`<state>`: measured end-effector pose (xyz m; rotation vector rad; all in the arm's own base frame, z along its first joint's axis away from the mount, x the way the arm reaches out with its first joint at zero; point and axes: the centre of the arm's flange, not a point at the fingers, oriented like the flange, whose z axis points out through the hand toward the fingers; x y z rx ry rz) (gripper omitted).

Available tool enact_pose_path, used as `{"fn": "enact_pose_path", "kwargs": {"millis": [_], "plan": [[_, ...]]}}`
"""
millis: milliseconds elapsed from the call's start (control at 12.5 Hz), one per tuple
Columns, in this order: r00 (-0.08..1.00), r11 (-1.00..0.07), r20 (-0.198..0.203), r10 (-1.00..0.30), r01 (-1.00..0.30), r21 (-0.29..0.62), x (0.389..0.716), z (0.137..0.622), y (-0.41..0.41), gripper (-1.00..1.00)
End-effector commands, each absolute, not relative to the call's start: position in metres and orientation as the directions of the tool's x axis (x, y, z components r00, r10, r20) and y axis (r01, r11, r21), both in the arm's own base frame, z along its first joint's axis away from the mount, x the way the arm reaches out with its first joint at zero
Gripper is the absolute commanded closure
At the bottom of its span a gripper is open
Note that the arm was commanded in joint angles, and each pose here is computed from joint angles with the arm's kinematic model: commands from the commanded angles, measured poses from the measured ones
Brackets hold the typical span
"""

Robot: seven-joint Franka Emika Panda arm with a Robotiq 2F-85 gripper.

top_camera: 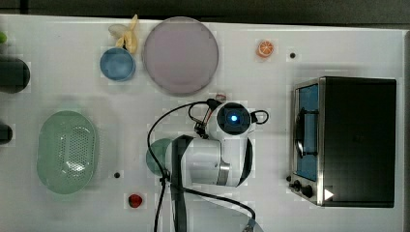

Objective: Pick ketchup from plate and place it on table.

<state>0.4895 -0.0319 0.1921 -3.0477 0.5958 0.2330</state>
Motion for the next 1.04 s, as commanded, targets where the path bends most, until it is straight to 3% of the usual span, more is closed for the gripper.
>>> {"fn": "enact_pose_path", "kwargs": {"millis": [80, 480, 800, 1040], "plan": [[0.904, -0.906, -0.071, -0.421, -0.423, -0.022, 0.508, 0.223, -0.033, -1.0], [0.897, -0.9, 0.081, -0.435, -0.43, -0.072, 0.546, 0.327, -0.03, -1.0], [0.805, -0.806, 0.049, -0.592, -0.588, -0.075, 0.566, 0.416, -0.022, -1.0], [0.719, -0.718, -0.003, -0.695, -0.694, -0.046, 0.569, 0.469, -0.017, -1.0]]}}
